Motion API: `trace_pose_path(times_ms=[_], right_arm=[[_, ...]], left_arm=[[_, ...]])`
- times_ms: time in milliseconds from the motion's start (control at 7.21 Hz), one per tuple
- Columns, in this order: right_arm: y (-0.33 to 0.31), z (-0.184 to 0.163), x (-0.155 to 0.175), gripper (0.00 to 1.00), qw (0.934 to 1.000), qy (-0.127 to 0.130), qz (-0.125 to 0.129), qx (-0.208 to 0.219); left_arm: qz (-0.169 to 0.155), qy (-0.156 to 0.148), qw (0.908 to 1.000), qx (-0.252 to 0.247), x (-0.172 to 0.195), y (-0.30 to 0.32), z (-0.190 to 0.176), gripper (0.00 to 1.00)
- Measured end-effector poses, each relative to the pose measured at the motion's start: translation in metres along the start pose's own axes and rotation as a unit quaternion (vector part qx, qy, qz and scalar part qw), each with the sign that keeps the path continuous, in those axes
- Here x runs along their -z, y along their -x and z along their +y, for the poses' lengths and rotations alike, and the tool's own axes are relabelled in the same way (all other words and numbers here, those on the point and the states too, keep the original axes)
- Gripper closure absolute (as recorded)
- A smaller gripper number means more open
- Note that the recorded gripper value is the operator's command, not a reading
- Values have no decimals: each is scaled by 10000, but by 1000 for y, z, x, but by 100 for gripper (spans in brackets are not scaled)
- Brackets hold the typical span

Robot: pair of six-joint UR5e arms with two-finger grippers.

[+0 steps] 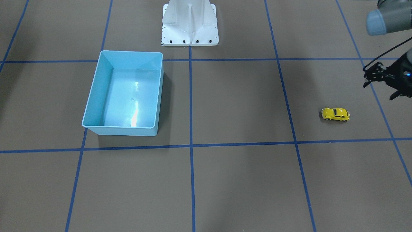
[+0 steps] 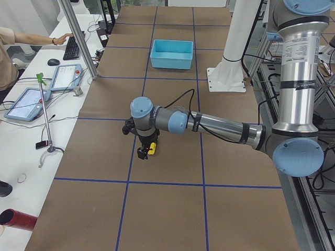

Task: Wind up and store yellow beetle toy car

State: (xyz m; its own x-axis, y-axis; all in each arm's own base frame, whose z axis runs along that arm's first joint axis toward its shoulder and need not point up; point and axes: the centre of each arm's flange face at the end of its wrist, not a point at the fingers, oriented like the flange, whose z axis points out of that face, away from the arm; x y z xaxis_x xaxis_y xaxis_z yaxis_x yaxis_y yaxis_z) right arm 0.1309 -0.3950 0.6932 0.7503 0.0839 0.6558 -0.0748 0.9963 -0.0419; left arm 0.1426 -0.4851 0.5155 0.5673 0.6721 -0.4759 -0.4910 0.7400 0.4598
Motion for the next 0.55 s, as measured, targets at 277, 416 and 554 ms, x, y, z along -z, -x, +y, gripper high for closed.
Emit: trace_pose_path(times_ms=[277,416,554], right_arm=[[-2,-1,-3,0,10000,37,8,-36],[-2,-1,-5,0,10000,56,10,-49],[-3,-1,-7,0,10000,72,10,-61]], left_arm=[[-427,327,9828,-1766,-39,-57,-24,0],[-639,515,9641,-2526,-54,-72,-29,0],[-859,695,9391,-3255,-66,-81,-35,0]])
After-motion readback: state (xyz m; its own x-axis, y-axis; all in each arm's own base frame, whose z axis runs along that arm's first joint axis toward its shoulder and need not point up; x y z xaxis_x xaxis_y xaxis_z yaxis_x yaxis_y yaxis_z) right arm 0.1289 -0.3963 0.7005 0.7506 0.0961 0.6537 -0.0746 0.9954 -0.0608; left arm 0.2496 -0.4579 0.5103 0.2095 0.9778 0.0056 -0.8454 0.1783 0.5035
